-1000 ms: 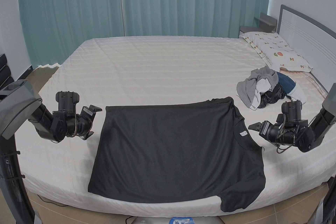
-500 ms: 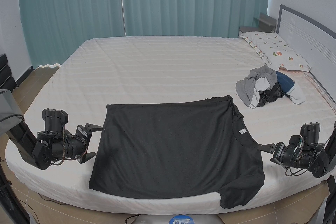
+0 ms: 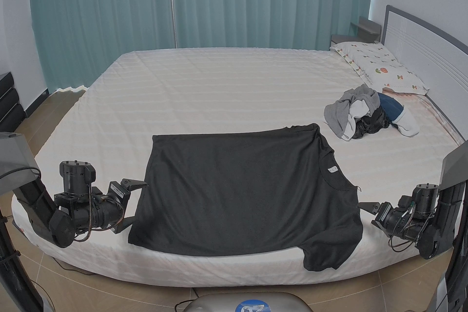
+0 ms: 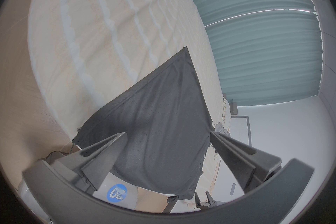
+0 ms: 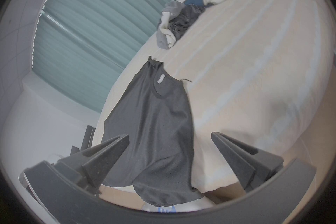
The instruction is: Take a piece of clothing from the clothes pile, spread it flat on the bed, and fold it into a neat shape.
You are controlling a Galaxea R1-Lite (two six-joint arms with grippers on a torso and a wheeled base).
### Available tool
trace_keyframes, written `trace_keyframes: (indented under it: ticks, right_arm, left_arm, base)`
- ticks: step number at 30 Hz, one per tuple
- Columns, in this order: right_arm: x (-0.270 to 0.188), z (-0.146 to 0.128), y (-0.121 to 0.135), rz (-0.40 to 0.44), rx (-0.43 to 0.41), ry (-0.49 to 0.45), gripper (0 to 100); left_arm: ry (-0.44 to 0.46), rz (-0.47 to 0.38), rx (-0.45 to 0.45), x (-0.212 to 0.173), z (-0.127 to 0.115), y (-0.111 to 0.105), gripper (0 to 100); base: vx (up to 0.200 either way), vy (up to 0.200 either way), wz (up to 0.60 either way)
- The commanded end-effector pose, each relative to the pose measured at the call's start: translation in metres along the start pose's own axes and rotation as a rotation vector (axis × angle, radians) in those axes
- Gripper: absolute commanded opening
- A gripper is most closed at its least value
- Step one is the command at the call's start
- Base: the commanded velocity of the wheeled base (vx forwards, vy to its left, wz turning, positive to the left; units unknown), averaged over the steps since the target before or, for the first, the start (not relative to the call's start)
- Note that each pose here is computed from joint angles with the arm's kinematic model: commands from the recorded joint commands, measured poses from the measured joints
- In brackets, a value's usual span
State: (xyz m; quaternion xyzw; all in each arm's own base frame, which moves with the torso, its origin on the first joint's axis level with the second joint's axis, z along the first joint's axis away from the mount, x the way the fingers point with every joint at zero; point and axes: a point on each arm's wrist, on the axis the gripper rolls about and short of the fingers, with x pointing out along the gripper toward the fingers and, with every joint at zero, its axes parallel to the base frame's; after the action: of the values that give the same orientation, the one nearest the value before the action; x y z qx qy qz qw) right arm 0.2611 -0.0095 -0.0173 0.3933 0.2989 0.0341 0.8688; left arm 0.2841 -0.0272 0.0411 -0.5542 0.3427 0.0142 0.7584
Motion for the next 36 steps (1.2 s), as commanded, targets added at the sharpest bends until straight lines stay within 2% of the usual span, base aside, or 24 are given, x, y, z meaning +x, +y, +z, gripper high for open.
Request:
trace_keyframes:
  ticks: [1,8,9,36]
  right_arm:
    - [0.024,-0.010,-0.005,0.001,0.026,0.036,100]
    - [0.035,-0.010,-0.003,-0.001,0.018,0.012,100]
    - [0.035,-0.010,-0.003,-0.001,0.018,0.014,0]
    - [0.008,-0.014,-0.015,-0.079,0.074,0.032,0]
  left_arm:
    - [0.012,0.024,-0.005,0.004,-0.003,0.007,100]
    - [0.013,0.023,-0.005,0.004,-0.003,0.007,100]
    - [0.013,0.023,-0.005,0.004,-0.003,0.007,100]
    - [0.015,0.036,-0.008,0.006,-0.003,0.010,100]
  base:
    - [0.000,0.000,0.00]
    - [0.000,0.000,0.00]
    - [0.000,0.000,0.00]
    - [0.000,0.000,0.00]
